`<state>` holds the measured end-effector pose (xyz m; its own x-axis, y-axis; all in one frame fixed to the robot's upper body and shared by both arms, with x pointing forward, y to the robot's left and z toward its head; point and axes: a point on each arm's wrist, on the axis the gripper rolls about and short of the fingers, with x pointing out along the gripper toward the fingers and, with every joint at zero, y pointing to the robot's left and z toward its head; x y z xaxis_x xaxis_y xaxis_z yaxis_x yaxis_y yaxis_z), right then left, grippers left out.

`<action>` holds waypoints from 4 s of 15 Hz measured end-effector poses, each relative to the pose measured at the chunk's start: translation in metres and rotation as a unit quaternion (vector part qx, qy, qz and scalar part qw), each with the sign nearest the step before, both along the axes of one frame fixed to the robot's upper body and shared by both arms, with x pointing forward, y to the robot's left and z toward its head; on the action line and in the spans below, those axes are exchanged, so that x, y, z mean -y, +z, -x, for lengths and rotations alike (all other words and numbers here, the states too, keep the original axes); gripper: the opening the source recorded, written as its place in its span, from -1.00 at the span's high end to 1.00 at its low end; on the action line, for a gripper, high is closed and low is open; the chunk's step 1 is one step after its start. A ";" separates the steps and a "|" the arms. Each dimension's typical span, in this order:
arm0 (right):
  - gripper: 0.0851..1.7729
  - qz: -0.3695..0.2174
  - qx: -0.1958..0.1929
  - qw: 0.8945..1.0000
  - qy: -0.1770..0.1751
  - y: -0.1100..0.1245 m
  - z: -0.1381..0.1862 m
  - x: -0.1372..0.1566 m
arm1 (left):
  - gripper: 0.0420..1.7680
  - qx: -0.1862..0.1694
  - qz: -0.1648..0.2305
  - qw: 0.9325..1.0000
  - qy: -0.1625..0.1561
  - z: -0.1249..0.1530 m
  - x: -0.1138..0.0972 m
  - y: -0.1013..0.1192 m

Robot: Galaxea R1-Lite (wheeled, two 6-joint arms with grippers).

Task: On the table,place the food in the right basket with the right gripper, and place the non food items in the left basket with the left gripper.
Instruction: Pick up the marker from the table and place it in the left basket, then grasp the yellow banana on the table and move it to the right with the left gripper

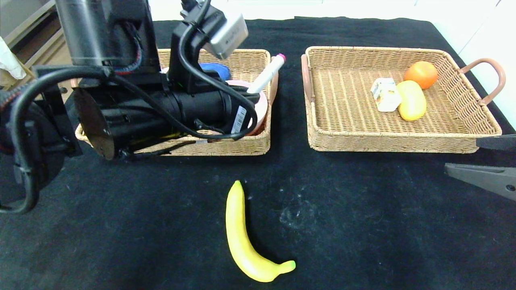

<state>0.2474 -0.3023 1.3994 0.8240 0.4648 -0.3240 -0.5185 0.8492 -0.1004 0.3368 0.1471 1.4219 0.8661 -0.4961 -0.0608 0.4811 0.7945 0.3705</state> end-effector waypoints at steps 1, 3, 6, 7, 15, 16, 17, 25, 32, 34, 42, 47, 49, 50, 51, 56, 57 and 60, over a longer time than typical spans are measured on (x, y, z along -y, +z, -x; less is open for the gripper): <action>-0.93 0.000 0.000 1.000 0.000 0.000 0.000 0.000 | 0.77 0.007 0.008 1.000 0.011 -0.005 -0.008 0.008; -0.93 0.000 -0.001 1.000 0.000 0.000 0.000 0.000 | 0.77 0.011 0.013 0.999 0.039 -0.015 -0.025 0.019; -0.93 0.000 -0.001 1.000 0.000 0.000 -0.001 0.000 | 0.77 0.017 0.018 0.997 0.077 -0.026 -0.046 0.030; -0.93 0.000 -0.002 1.000 0.000 0.000 -0.001 0.000 | 0.77 0.019 0.020 0.996 0.087 -0.030 -0.052 0.032; -0.93 0.000 -0.002 1.000 -0.001 -0.001 -0.001 0.000 | 0.77 0.007 0.043 0.992 0.120 -0.066 -0.092 0.028; -0.93 0.001 -0.002 1.000 -0.001 -0.001 -0.001 0.000 | 0.77 0.004 0.044 0.991 0.123 -0.070 -0.096 0.027; -0.93 0.001 -0.002 1.000 -0.001 -0.001 -0.001 0.000 | 0.77 0.005 0.044 0.991 0.127 -0.074 -0.098 0.025; -0.93 0.001 -0.002 1.000 -0.001 -0.001 -0.002 0.000 | 0.41 -0.003 0.040 0.990 0.136 -0.088 -0.102 0.017; -0.93 0.000 -0.002 1.000 -0.001 -0.001 -0.002 0.000 | -0.39 -0.008 0.040 0.991 0.129 -0.089 -0.101 0.016; -0.93 0.001 -0.002 1.000 -0.001 -0.001 -0.002 0.000 | -0.52 -0.010 0.039 0.991 0.130 -0.089 -0.101 0.015; -0.93 0.001 -0.002 1.000 -0.001 -0.001 -0.002 0.000 | -0.78 -0.041 0.024 0.992 0.117 -0.059 -0.093 0.025; -0.93 0.000 -0.001 1.000 -0.002 0.000 -0.002 0.000 | -0.86 -0.026 0.032 0.989 0.144 -0.034 -0.080 0.040; -0.93 0.001 -0.001 1.000 -0.002 0.000 -0.001 0.000 | -0.88 -0.054 0.026 0.989 0.138 -0.025 -0.075 0.038; -0.93 0.000 0.000 1.000 -0.002 0.000 -0.001 0.000 | -0.88 -0.074 0.023 0.988 0.134 -0.019 -0.073 0.037; -0.93 0.000 0.000 1.000 -0.002 0.000 -0.001 0.000 | -0.89 -0.094 0.025 0.986 0.132 -0.013 -0.071 0.037; -0.93 0.000 0.001 1.000 -0.004 0.000 -0.001 0.001 | -0.91 -0.196 0.043 0.967 0.155 0.017 -0.061 0.033; -0.93 0.000 0.001 1.000 -0.004 0.000 -0.001 0.001 | -0.91 -0.217 0.041 0.962 0.162 0.022 -0.059 0.030; -0.93 0.000 0.000 1.000 -0.004 0.000 -0.001 0.001 | -0.92 -0.281 0.050 0.944 0.168 0.037 -0.050 0.023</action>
